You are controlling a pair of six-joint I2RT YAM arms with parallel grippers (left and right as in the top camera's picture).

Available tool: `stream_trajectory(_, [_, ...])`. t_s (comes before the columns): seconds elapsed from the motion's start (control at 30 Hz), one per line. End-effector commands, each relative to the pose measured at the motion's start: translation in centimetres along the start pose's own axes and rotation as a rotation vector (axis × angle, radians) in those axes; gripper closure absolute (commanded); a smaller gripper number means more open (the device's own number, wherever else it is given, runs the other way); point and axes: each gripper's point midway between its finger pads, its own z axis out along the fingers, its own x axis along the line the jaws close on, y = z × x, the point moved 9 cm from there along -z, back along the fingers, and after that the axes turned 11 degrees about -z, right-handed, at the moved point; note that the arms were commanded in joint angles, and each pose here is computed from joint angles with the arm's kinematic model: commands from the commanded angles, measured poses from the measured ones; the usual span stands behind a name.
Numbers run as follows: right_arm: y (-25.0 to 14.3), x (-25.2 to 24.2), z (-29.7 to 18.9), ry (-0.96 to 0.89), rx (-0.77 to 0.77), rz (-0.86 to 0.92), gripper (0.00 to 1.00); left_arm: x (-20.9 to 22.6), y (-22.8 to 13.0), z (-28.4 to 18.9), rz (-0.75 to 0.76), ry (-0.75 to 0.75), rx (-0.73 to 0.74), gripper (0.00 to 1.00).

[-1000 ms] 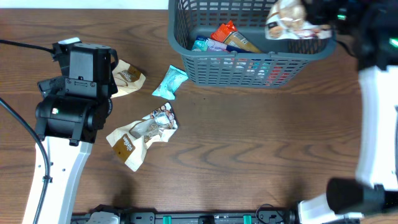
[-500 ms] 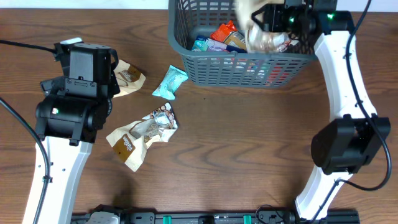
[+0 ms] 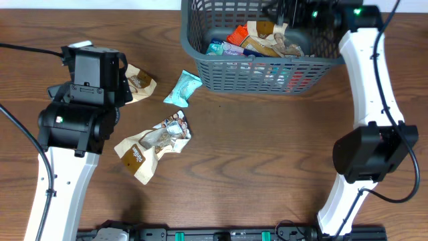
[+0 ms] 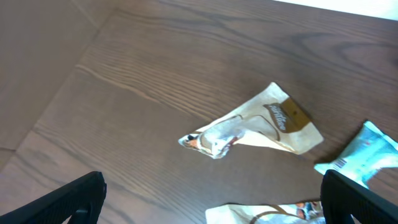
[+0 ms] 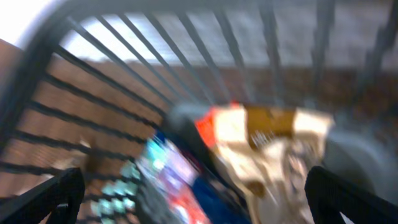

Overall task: Pack container
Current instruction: 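Lift the pouch into the basket, open the right gripper, withdraw, then reach the left gripper to the pouch near the top left and grasp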

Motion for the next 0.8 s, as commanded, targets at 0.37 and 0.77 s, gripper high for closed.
stream_trajectory(0.37, [3.6, -1.9, -26.5, -0.663, -0.324, 0.411, 0.01, -0.3, 0.2, -0.1, -0.082, -0.043, 0.0, 0.01])
stream_trajectory(0.77, [-2.6, -8.4, -29.2, -0.955, -0.012, 0.555, 0.01, -0.4, 0.0, 0.4, -0.547, -0.026, 0.025, 0.01])
